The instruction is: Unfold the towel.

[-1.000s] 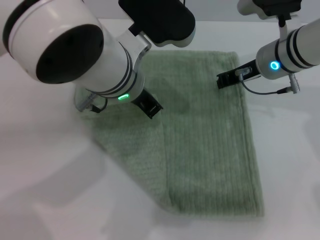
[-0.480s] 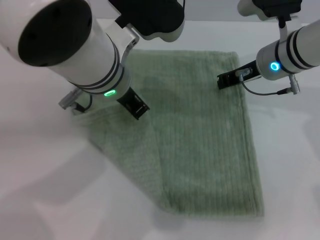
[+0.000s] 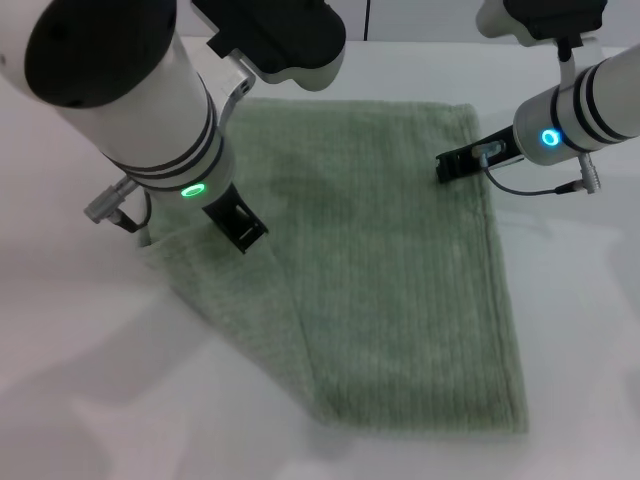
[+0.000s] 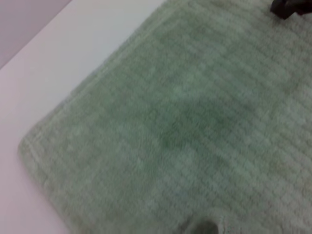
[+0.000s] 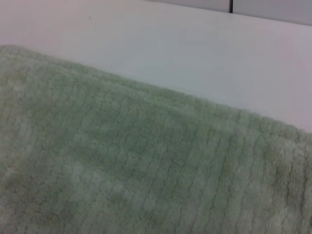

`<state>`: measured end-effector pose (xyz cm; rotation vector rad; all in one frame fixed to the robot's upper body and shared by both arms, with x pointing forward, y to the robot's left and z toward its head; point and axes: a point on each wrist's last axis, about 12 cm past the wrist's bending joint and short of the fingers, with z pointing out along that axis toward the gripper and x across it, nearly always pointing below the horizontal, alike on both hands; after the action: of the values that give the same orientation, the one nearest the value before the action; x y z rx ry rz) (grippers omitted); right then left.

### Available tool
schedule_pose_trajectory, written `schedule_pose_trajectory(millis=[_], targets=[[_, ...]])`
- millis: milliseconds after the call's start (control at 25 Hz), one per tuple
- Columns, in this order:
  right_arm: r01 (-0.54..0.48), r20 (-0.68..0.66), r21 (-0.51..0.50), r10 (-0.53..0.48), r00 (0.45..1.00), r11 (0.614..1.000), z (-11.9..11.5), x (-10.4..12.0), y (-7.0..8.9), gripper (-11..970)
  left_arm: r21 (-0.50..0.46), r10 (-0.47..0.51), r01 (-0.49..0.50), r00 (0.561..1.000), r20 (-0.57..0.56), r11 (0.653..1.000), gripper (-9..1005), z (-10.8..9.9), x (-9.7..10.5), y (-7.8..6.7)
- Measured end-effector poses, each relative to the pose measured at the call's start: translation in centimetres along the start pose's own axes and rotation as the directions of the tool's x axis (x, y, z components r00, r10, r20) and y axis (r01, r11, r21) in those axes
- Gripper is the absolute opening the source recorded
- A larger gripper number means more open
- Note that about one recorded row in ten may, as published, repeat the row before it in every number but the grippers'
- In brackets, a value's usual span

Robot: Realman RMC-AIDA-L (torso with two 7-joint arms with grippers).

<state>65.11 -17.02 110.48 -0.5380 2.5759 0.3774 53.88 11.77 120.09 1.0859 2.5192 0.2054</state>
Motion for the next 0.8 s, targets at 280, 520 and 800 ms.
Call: schedule_pose_trajectory(millis=[280,520,800], targets=[[-0.002,-0.002,0.001,0.002,1.000,1.000,0.07,0.10,-0.05,0,-0.008,0.011,-0.012,0.998,-0.060,1.000,-1,-0.31,0.21,0.03],[-0.002,-0.004,-0.001,0.002,1.000,1.000,0.09,0.16,-0.03,0,-0.015,0.015,-0.016,0.995,-0.095,1.000,-1,-0.57,0.21,-0.01],[-0.001,-0.007,-0.002,0.001,1.000,1.000,0.11,0.23,0.00,0,-0.024,0.006,-0.010,0.986,-0.164,1.000,-1,-0.20,0.65,0.24]])
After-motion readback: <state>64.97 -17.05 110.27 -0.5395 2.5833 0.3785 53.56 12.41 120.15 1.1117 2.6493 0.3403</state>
